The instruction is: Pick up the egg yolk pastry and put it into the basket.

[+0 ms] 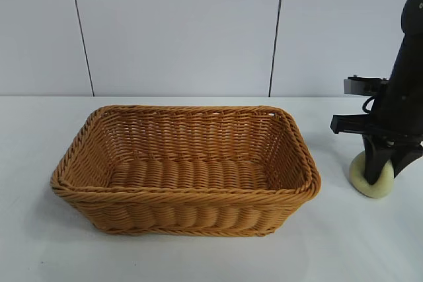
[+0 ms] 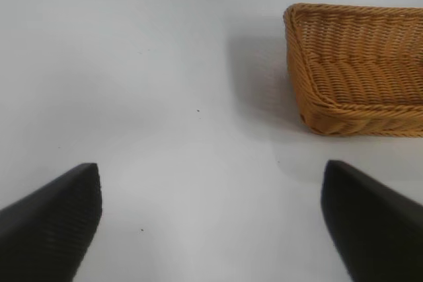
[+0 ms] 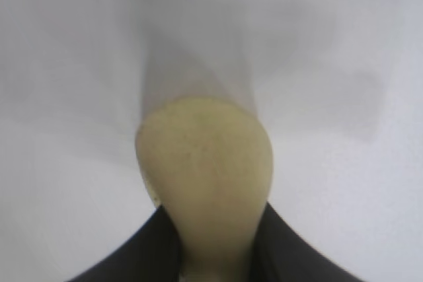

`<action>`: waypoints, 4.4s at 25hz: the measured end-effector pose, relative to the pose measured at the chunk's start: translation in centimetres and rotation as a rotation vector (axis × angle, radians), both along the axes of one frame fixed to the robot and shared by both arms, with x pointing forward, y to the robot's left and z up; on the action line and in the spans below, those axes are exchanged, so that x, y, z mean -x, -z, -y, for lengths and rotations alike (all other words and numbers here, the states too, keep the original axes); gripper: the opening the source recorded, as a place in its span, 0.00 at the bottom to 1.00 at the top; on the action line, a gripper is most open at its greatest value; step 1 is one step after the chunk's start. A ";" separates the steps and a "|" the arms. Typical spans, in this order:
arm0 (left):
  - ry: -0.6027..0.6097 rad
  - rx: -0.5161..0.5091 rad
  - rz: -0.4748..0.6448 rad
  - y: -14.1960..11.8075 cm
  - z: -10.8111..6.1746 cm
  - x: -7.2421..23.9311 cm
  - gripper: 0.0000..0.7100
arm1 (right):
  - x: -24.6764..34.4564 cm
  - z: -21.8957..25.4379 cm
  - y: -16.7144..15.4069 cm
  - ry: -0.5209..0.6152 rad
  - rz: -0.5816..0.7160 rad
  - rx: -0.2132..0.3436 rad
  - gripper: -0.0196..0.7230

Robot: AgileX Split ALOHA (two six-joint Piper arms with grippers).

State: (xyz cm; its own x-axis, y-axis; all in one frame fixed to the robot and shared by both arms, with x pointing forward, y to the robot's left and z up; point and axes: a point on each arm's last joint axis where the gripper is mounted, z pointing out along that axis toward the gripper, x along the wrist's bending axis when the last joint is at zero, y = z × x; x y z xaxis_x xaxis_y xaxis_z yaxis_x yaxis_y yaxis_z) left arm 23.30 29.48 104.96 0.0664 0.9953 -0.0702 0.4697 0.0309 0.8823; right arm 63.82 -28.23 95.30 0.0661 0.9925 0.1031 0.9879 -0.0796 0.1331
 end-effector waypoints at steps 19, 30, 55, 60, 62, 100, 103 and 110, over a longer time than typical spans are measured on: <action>0.000 0.000 0.000 0.0 0.0 0.0 0.98 | 3.0 -16.3 -6.6 -0.442 0.085 -0.036 0.13; 0.000 0.000 0.000 0.0 0.0 0.0 0.98 | 5.9 -25.4 -3.4 -0.621 0.158 -0.076 0.13; 0.000 0.000 -0.001 0.0 0.0 0.0 0.98 | 1.8 -25.8 -6.6 -0.570 0.197 0.085 0.82; 0.000 0.000 -0.001 0.0 0.0 0.0 0.98 | -0.9 -22.3 -9.1 -0.451 0.253 0.097 0.82; 0.000 0.000 -0.001 0.0 0.0 0.0 0.98 | -2.0 -20.3 -9.1 -0.402 0.248 0.106 0.82; 0.000 -0.001 -0.003 0.0 0.0 0.0 0.98 | 0.3 0.5 -9.4 -0.010 0.069 0.130 0.82; 0.000 -0.001 -0.003 0.0 0.0 0.0 0.98 | 4.9 0.7 -8.8 -0.034 -0.008 0.133 0.82; 0.000 -0.001 -0.003 0.0 0.0 0.0 0.98 | 17.9 1.2 -5.3 -0.064 -0.204 0.137 0.82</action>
